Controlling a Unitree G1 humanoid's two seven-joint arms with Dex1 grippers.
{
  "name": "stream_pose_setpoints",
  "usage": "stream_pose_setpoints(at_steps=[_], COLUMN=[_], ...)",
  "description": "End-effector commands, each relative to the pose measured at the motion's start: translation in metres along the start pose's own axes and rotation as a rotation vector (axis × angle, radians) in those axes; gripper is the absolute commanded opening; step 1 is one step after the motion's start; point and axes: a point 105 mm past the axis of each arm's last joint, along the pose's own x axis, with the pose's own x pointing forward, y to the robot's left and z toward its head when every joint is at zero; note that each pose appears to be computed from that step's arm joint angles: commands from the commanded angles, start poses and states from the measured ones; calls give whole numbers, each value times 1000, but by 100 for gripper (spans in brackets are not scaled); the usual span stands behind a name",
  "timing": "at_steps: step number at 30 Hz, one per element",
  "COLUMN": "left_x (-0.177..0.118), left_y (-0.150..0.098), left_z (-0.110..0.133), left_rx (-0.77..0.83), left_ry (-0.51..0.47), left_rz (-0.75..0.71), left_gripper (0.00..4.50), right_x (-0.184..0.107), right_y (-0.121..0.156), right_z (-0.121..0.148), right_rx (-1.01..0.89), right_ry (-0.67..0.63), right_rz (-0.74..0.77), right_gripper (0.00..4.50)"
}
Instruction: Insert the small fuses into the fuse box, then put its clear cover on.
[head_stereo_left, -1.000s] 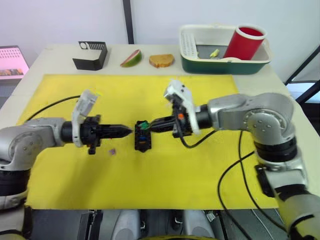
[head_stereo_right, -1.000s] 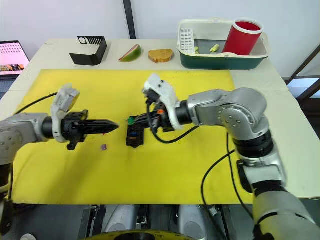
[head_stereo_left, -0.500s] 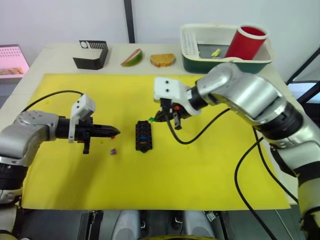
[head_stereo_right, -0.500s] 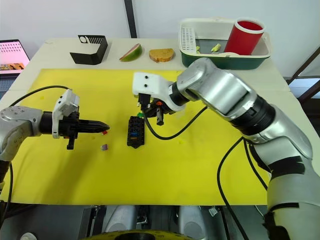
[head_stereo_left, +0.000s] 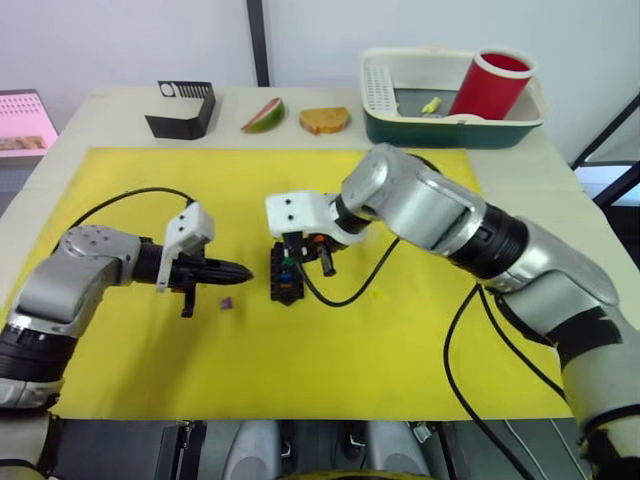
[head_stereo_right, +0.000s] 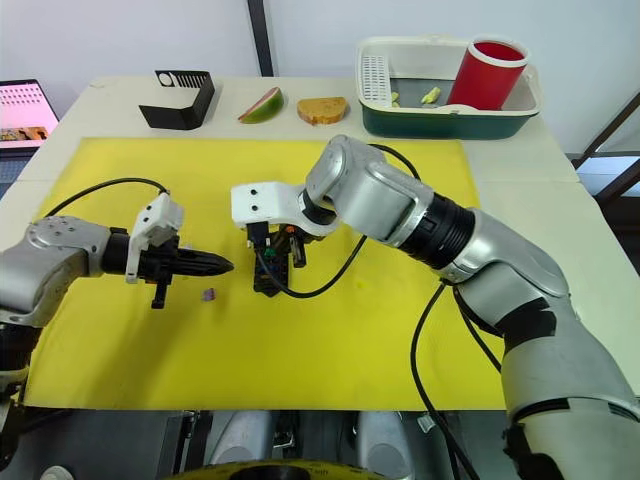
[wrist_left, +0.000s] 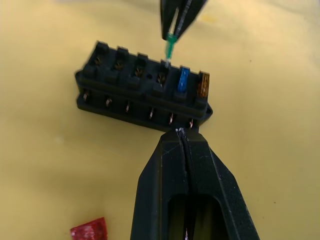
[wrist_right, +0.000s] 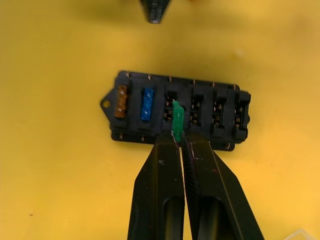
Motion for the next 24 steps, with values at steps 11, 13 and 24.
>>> stream_pose_setpoints(at_steps=[11,13,24], left_x=[-2,-2,0], left_y=[-2,-2,-2], left_z=[8,7,7], left_rx=[37,33,32], left_ry=[-26,-27,-33], left_rz=[25,27,27], left_gripper=[0,0,0], right_x=[-5,-8,-4], right_y=[-3,-2,-2], right_z=[19,23,18], right_rx=[-79,-77,-84], right_ry=[7,0,28], right_rz=[17,22,15], right_gripper=[2,2,2])
